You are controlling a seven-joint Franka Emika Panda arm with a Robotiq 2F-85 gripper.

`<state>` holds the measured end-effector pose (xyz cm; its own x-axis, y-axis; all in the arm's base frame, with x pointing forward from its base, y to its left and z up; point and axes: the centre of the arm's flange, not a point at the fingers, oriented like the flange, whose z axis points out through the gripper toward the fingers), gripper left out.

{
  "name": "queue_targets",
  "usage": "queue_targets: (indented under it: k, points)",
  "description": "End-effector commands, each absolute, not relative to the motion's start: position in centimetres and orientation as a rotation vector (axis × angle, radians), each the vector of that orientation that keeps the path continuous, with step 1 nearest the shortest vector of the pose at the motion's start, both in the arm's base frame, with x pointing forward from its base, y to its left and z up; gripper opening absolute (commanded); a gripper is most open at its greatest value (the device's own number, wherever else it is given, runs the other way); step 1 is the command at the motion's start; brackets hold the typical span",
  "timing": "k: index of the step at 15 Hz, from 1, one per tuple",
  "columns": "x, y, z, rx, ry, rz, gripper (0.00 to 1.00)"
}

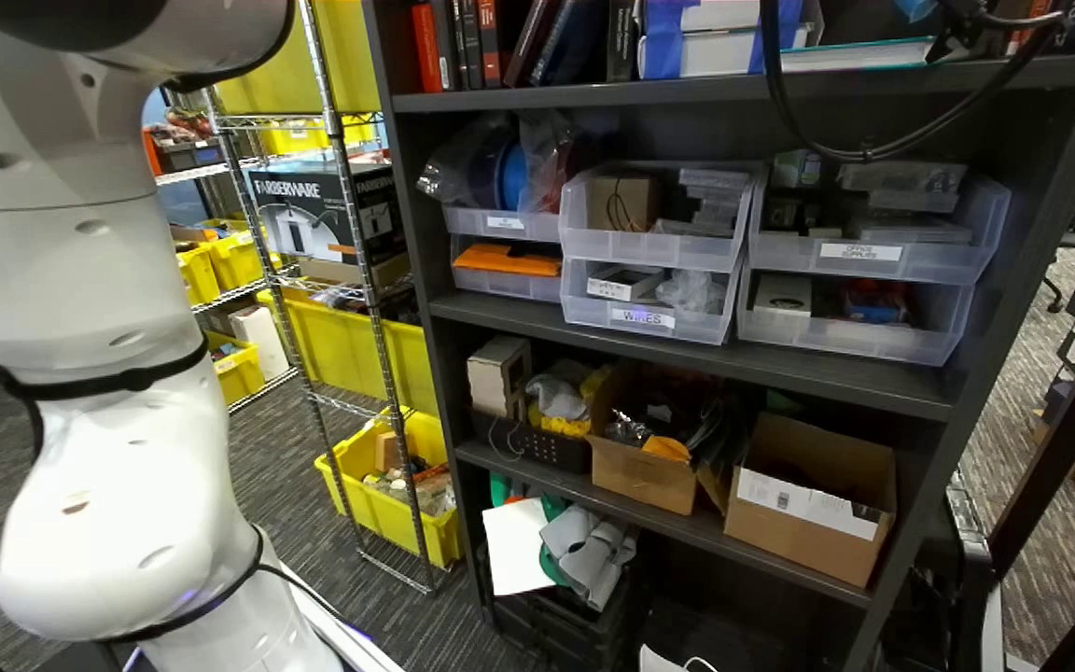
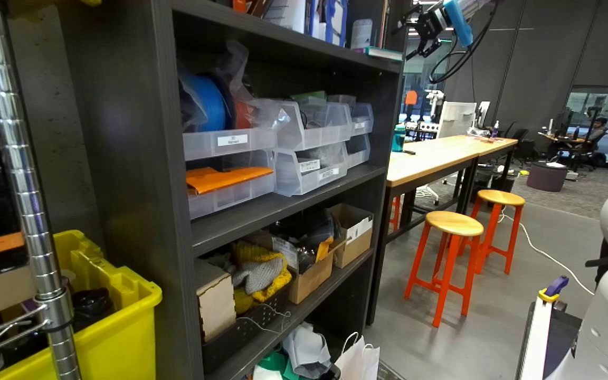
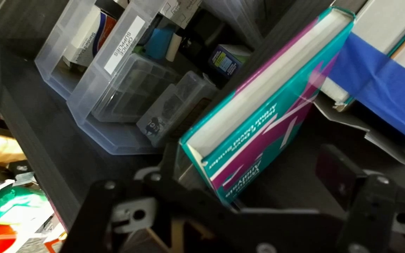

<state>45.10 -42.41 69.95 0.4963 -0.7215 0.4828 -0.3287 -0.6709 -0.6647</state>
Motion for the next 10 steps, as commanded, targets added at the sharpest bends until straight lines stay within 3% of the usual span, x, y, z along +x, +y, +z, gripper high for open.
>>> queue_targets:
  k: [1,10]
  points:
    - [45.0,-42.7,70.3,-2.245,0.858,-1.061,1.0]
    - [44.1,-40.9,72.1,-2.229,0.79,-1.071,1.0]
